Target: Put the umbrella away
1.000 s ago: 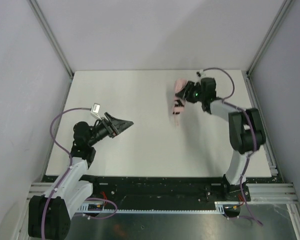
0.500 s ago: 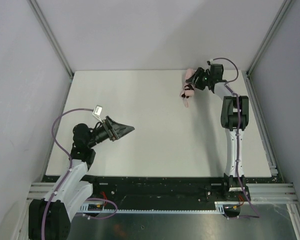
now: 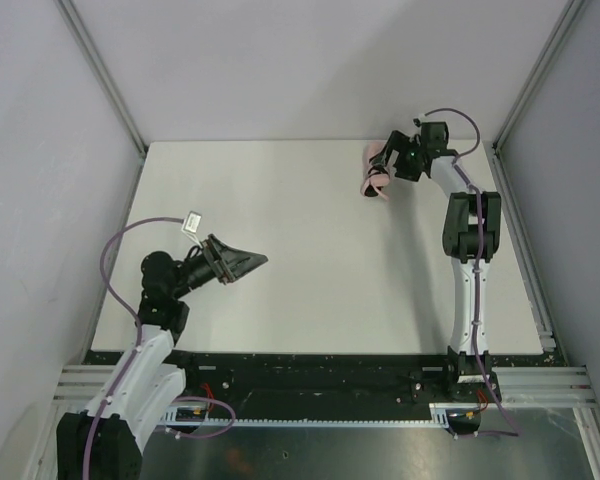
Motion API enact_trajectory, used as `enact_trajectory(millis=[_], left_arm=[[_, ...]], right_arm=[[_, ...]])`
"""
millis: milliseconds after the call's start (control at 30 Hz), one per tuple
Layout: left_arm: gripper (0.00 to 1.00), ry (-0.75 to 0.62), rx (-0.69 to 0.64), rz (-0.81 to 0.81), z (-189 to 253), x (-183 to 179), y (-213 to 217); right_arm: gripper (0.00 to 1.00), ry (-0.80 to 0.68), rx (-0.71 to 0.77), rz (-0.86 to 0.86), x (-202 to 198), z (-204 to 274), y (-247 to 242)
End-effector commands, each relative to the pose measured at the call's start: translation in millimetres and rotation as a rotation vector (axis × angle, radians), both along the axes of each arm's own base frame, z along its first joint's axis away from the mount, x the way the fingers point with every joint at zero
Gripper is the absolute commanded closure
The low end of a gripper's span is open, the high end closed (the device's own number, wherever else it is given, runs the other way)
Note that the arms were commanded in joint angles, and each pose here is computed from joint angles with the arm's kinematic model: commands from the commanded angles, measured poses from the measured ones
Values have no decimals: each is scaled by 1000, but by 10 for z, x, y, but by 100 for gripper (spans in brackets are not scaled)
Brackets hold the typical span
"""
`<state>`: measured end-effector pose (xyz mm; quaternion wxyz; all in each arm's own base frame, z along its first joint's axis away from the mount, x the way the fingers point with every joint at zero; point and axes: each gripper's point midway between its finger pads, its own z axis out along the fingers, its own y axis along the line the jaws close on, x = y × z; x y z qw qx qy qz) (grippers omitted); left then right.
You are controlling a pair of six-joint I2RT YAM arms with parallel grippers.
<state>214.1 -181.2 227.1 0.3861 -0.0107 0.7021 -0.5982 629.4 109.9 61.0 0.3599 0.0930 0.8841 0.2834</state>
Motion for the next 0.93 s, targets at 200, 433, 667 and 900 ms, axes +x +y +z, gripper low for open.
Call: enact_trajectory(millis=[200, 433, 667, 900], left_arm=[[1, -70, -39, -41, 250, -193, -13], [1, -237, -57, -52, 599, -463, 1], [1, -623, -61, -72, 1890, -941, 38], [0, -934, -55, -62, 2881, -1489, 101]], right_arm=[[1, -125, -152, -134, -857, 1391, -93], [1, -311, -401, -275, -2491, 2054, -44], [1, -617, -215, -219, -3761, 2778, 179], [1, -815, -9, -151, -4337, 3375, -31]])
